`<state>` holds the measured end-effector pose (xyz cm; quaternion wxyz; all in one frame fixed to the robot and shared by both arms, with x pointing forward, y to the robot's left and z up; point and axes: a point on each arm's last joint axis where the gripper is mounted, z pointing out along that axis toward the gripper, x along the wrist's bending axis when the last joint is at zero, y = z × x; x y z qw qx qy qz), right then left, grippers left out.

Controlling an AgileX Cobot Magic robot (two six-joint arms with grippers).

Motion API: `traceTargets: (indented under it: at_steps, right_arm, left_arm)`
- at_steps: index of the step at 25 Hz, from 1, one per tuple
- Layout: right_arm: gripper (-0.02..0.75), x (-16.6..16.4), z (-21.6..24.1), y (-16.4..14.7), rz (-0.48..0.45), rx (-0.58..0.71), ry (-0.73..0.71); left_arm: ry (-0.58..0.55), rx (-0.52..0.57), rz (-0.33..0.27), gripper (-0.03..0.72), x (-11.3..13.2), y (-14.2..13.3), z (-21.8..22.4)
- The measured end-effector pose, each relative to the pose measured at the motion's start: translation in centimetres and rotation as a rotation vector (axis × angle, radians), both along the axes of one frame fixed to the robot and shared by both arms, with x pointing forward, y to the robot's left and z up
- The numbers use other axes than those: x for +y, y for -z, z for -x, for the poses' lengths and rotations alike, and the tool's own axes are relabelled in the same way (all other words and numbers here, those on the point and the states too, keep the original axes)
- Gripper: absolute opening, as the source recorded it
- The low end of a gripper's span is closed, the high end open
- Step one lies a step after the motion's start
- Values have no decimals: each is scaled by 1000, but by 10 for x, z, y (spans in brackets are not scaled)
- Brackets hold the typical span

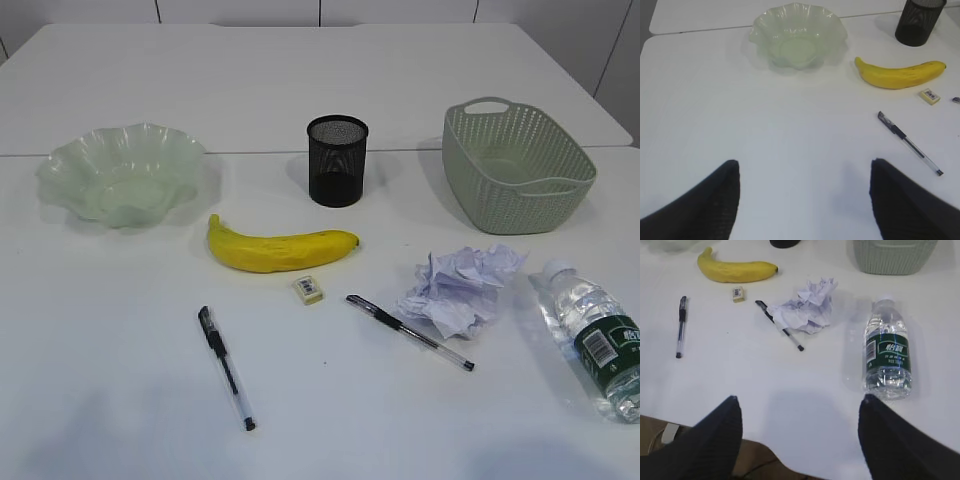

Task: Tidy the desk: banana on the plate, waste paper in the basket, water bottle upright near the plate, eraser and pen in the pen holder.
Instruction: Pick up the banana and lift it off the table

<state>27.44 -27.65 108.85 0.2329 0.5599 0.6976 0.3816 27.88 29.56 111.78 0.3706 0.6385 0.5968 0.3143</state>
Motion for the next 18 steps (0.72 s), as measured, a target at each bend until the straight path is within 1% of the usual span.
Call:
traceTargets:
  at_steps: [6,9,11,14,18]
  right_arm:
    - [536,2,-23,1,9,107,-4]
    - [536,3,-34,-11,25,118,-11]
    - [536,3,-42,-22,35,119,-15]
    - [536,4,-55,-38,40,122,-21]
    - [536,5,-72,-52,57,156,-35]
  left_arm:
    - [-1,22,-2,580,-2,-14,-20]
    - [-1,50,-4,580,-3,-20,-33]
    - [7,58,-16,580,-4,-24,-43]
    - [6,69,-17,580,-5,-30,-58]
    - [10,103,-23,580,-7,-37,-82]
